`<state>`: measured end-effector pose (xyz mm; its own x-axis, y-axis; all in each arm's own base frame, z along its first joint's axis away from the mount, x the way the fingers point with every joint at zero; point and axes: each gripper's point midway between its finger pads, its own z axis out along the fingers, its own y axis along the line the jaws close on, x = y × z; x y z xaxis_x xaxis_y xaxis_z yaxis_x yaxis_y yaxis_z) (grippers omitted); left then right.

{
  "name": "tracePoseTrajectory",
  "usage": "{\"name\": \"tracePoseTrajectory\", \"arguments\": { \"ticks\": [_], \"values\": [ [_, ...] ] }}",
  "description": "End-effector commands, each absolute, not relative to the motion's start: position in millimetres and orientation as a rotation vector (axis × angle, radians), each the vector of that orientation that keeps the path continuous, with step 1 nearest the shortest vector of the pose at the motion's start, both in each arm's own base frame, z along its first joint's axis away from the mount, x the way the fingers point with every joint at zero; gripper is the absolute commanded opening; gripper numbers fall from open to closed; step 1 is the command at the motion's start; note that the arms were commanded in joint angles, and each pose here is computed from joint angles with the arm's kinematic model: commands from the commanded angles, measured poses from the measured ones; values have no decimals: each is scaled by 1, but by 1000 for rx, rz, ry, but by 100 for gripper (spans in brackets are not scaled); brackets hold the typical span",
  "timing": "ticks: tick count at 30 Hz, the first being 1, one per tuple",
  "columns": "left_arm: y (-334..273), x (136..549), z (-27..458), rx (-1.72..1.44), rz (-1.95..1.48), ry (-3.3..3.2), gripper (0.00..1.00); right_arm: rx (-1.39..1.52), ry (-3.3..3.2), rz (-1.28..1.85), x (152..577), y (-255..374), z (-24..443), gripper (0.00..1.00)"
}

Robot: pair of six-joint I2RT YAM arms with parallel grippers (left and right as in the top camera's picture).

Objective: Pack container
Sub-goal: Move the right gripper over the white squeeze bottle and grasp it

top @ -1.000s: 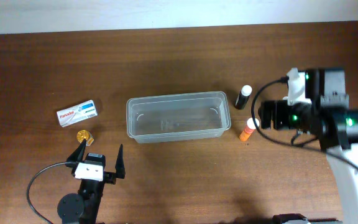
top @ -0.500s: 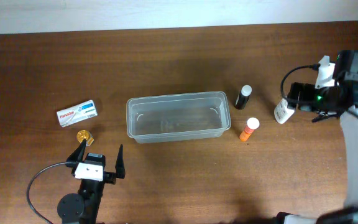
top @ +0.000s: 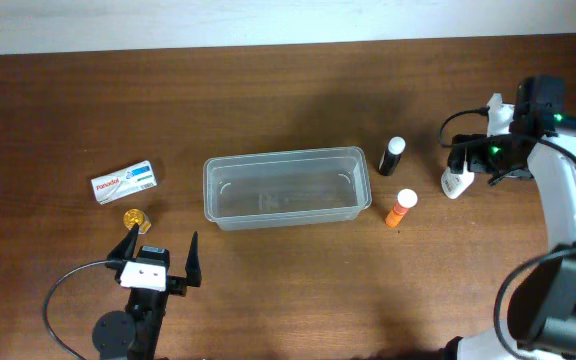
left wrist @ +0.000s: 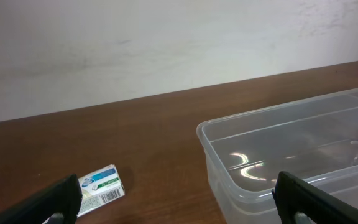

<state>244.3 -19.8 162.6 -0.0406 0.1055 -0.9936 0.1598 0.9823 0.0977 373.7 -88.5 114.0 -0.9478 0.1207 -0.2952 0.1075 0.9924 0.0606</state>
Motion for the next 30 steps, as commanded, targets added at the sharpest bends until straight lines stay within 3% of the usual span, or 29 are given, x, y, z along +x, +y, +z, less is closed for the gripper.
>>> {"name": "tracePoseTrajectory", "arguments": {
  "ticks": [1, 11, 26, 30],
  "values": [
    [-19, 244, 162, 210, -32, 1614, 99, 124, 2843, 83, 383, -88, 104, 99],
    [-19, 244, 162, 210, -32, 1614, 99, 119, 2875, 93, 393, -92, 76, 91],
    [-19, 244, 162, 210, -32, 1614, 99, 141, 2903, 120, 396, -91, 54, 38],
    [-19, 244, 162, 210, -32, 1614, 99, 185, 2880, 123, 403, -92, 63, 31]
  ]
}}
